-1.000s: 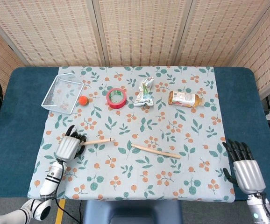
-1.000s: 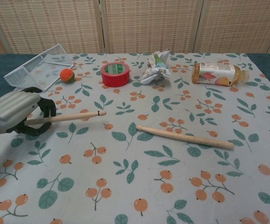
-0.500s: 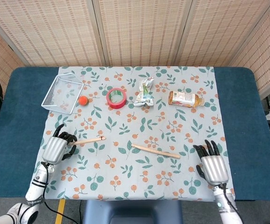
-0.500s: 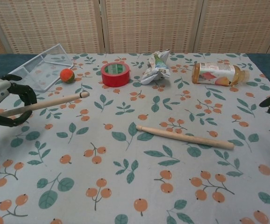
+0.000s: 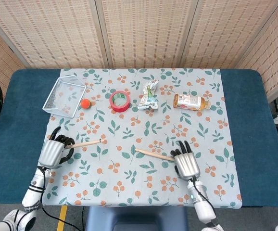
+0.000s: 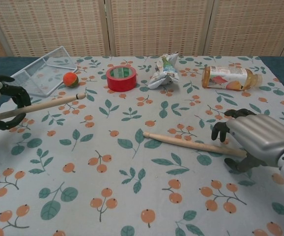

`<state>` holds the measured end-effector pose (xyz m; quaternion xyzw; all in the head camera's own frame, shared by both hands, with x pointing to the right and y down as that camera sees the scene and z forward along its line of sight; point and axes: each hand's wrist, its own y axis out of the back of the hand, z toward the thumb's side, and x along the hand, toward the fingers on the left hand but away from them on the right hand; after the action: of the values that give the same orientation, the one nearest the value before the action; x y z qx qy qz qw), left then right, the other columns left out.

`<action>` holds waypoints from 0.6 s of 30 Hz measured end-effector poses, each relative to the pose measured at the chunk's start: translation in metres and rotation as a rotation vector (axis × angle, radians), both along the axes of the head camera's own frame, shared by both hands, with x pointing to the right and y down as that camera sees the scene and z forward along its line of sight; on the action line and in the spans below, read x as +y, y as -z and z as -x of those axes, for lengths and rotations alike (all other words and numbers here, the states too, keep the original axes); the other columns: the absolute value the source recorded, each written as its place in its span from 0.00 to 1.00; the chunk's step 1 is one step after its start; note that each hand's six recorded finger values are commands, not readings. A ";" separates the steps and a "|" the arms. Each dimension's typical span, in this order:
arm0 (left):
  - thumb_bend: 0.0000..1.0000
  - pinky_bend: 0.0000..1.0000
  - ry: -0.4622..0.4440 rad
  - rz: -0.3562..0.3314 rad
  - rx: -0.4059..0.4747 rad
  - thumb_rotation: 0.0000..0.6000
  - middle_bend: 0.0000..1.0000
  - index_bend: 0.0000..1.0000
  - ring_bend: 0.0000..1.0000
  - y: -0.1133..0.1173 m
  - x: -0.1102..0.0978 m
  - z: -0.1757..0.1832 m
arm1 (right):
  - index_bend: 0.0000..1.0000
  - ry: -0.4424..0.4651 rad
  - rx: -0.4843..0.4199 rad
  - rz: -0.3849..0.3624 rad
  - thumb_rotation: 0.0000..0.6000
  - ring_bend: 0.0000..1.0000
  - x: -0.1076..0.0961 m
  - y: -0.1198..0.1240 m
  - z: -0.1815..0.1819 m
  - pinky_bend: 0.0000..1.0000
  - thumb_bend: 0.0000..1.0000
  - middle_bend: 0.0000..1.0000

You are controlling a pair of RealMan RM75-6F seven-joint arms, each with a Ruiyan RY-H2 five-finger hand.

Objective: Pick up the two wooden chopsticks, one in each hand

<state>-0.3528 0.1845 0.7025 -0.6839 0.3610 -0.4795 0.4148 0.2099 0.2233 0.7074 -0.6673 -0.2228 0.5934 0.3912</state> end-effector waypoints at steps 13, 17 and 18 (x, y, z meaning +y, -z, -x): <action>0.54 0.12 0.007 0.014 -0.013 1.00 0.77 0.78 0.39 -0.003 -0.002 0.005 | 0.44 0.030 0.038 0.006 1.00 0.11 -0.002 -0.009 0.010 0.00 0.29 0.42; 0.54 0.12 0.006 0.017 -0.013 1.00 0.77 0.78 0.39 -0.004 -0.001 0.005 | 0.53 0.044 0.063 0.000 1.00 0.17 -0.003 -0.010 0.014 0.00 0.29 0.47; 0.54 0.13 0.005 0.016 -0.014 1.00 0.77 0.78 0.39 -0.004 -0.001 0.005 | 0.54 0.048 0.069 -0.003 1.00 0.17 -0.004 -0.010 0.015 0.00 0.29 0.48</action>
<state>-0.3578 0.1837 0.7061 -0.6830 0.3560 -0.4881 0.4104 0.1951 0.2196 0.7171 -0.6511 -0.1942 0.6060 0.4137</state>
